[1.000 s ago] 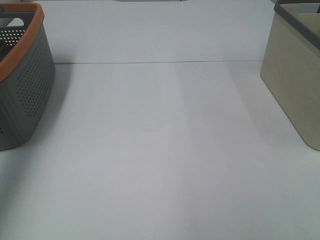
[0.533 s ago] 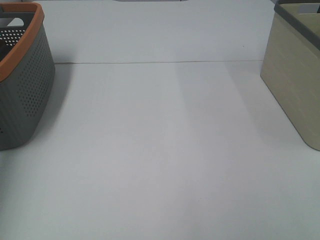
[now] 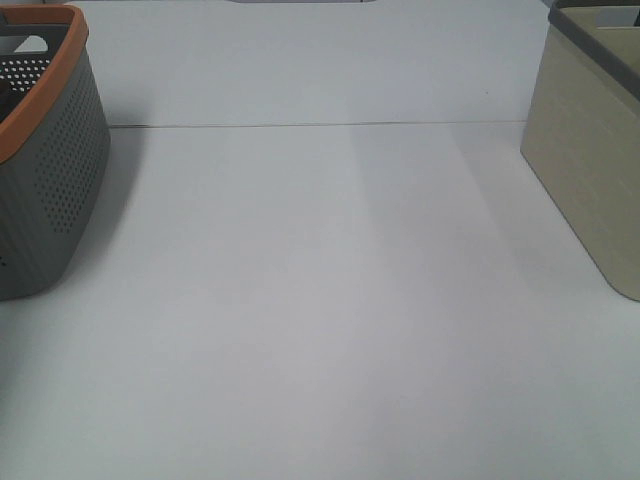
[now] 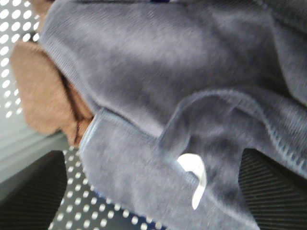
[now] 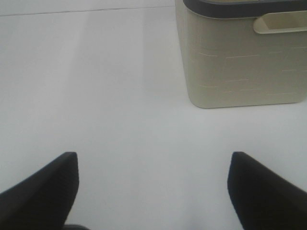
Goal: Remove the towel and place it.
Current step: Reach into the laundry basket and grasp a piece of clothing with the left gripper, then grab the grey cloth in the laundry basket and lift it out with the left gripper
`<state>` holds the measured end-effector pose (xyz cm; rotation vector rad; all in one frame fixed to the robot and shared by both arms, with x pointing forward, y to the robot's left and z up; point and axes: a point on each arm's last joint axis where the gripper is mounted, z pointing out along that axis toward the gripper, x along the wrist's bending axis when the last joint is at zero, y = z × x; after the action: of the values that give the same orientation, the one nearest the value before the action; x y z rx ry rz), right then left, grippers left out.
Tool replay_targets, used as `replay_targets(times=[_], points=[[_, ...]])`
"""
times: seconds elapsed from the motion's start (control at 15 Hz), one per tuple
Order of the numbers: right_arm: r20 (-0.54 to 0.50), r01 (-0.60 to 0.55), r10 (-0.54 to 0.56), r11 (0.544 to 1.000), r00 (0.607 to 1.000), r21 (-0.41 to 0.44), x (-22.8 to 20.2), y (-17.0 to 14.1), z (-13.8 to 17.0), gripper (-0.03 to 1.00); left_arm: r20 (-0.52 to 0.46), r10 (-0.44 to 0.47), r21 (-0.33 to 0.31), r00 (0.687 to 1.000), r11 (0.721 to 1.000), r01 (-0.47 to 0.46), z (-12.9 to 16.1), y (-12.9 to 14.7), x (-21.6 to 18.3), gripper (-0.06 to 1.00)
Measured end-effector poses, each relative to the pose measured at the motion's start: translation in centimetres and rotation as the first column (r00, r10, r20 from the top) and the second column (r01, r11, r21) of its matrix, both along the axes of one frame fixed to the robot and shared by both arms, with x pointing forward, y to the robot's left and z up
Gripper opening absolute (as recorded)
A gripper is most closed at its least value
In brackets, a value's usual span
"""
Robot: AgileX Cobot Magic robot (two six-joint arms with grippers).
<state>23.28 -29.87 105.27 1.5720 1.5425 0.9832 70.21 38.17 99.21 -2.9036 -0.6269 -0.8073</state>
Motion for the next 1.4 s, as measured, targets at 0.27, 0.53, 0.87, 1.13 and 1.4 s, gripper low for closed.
replay_targets(times=[0.27, 0.53, 0.87, 1.13, 1.4], points=[[0.0, 0.0, 0.0, 1.0, 1.0, 0.0, 0.0, 0.0, 0.0, 0.83, -0.017, -0.021, -0.01, 1.0, 1.0, 0.021, -1.5, -0.1, 0.4, 0.9], [0.0, 0.0, 0.0, 1.0, 1.0, 0.0, 0.0, 0.0, 0.0, 0.83, -0.04, -0.027, -0.009, 0.999, 1.0, 0.027, -1.9, -0.1, 0.4, 0.83], [0.0, 0.0, 0.0, 1.0, 1.0, 0.0, 0.0, 0.0, 0.0, 0.83, -0.099, -0.02, -0.037, 0.995, 0.999, 0.016, -3.3, -0.2, 0.3, 0.81], [0.0, 0.0, 0.0, 1.0, 1.0, 0.0, 0.0, 0.0, 0.0, 0.83, -0.118, -0.019, -0.043, 0.993, 0.999, 0.014, -4.0, -0.3, 0.3, 0.63], [0.0, 0.0, 0.0, 1.0, 1.0, 0.0, 0.0, 0.0, 0.0, 0.83, -0.118, -0.016, -0.044, 0.993, 0.999, 0.011, -4.0, -0.3, 0.3, 0.31]])
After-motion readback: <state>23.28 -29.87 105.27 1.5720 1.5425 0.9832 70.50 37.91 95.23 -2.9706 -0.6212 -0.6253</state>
